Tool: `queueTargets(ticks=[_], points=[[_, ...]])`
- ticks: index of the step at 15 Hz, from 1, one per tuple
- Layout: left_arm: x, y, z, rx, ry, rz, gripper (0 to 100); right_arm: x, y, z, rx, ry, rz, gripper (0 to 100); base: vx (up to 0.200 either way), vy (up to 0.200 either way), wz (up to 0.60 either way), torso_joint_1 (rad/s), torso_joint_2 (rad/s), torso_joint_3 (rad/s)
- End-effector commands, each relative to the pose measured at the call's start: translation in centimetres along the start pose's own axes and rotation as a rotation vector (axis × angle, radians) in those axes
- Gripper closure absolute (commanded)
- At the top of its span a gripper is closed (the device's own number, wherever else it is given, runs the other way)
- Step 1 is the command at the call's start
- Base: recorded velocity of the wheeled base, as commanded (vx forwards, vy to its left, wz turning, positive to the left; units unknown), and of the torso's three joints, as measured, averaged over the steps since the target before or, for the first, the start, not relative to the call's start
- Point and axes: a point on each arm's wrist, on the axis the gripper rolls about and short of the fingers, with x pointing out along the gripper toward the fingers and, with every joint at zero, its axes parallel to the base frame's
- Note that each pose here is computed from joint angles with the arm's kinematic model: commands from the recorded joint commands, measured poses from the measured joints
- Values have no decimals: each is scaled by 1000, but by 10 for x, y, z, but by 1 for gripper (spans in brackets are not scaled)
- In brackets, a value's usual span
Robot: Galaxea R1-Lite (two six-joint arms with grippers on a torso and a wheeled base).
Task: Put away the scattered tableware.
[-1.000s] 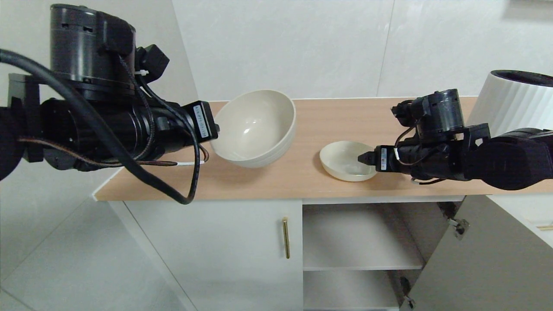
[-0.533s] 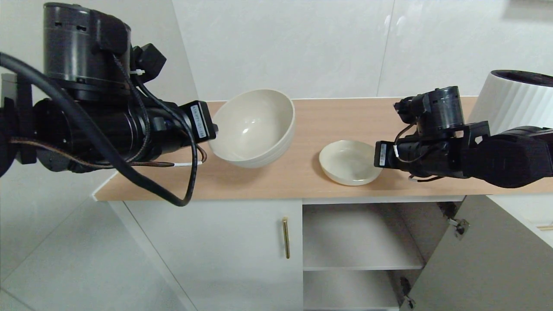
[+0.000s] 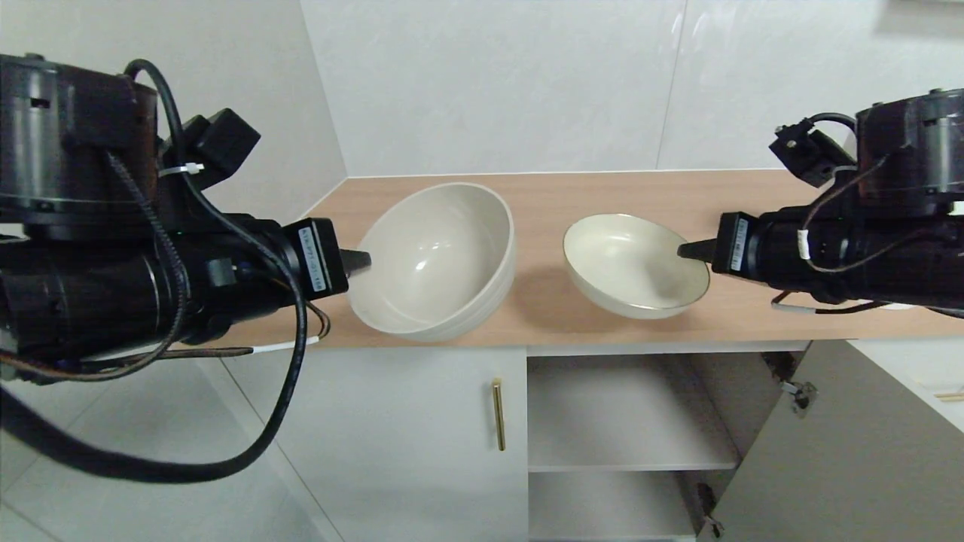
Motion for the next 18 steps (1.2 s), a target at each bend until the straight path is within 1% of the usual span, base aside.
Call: queueTargets(ticks=[1, 3, 5, 6, 7, 9, 10, 11, 13, 14, 18], points=[[-16, 3, -3, -3, -28, -22, 100, -32, -3, -11, 6, 3, 25, 100, 0, 0, 0, 0, 0, 0], [-22, 6, -8, -3, -23, -18, 100, -41, -6, -20, 23, 22, 18, 100, 0, 0, 0, 0, 0, 0], [-31, 15, -25, 2, 12, -2, 100, -52, -10, -31, 22, 47, 14, 100, 0, 0, 0, 0, 0, 0], [-33, 21, -36, 4, 41, 12, 100, -55, -13, -39, 23, 92, 19, 100, 0, 0, 0, 0, 0, 0], [-35, 24, -43, 7, 59, 20, 100, -54, -14, -44, 22, 129, 33, 100, 0, 0, 0, 0, 0, 0], [-33, 25, -46, 7, 71, 26, 100, -53, -17, -52, 21, 161, 33, 100, 0, 0, 0, 0, 0, 0], [-32, 25, -46, 6, 74, 28, 100, -54, -17, -52, 21, 158, 32, 100, 0, 0, 0, 0, 0, 0], [-30, 25, -46, 6, 78, 30, 100, -55, -18, -52, 20, 155, 28, 100, -200, 0, 0, -7, 2, 7], [-24, 26, -49, 10, 96, 38, 100, -54, -22, -59, -58, 173, 20, 100, -200, 0, 0, 15, 5, 5], [-24, 26, -49, 10, 98, 37, 100, -53, -25, -61, -84, 180, 11, 100, 0, 0, 0, 0, 0, 0], [-25, 26, -49, 11, 96, 37, 100, -51, -30, -61, -84, 156, 0, 100, 0, 0, 0, 0, 0, 0]])
